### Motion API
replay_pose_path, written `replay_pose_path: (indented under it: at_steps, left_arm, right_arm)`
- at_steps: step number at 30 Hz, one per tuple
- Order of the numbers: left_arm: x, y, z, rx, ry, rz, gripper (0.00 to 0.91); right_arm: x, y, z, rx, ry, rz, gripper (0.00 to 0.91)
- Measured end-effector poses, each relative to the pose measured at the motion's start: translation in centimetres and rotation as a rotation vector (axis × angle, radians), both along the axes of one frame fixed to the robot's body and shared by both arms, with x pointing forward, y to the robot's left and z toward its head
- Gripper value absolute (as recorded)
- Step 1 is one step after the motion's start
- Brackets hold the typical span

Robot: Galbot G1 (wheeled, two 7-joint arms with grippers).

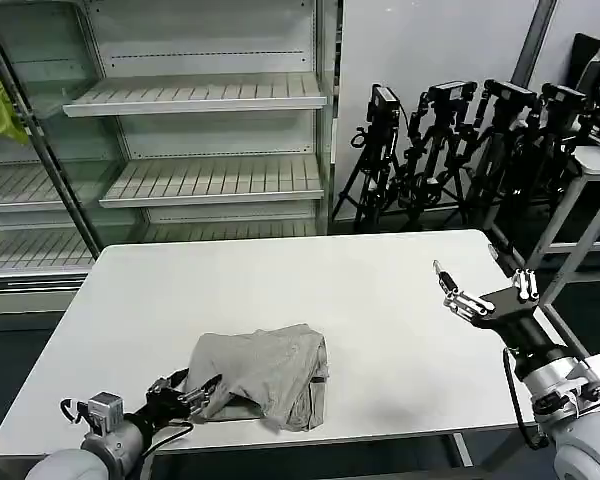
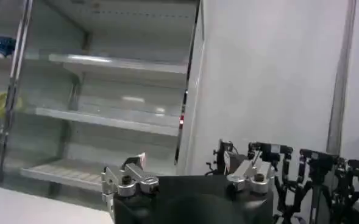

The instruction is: Fold and organize the clothes.

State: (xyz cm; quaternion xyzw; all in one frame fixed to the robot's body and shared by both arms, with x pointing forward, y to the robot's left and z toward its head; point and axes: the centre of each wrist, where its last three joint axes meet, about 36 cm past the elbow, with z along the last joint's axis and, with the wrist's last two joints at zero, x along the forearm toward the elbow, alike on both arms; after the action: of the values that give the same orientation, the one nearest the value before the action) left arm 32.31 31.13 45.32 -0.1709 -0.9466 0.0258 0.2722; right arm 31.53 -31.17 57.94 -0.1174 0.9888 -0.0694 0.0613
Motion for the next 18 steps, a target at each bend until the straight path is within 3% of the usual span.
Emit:
replay_pose_path:
  at_steps: [18]
  left_arm:
    - [-0.47,-0.59,0.53,-0.023,-0.019,-0.012,0.04]
  right_arm:
    - [0.05,-0.02,-0.12,-0.002,0.005,0.003,0.907]
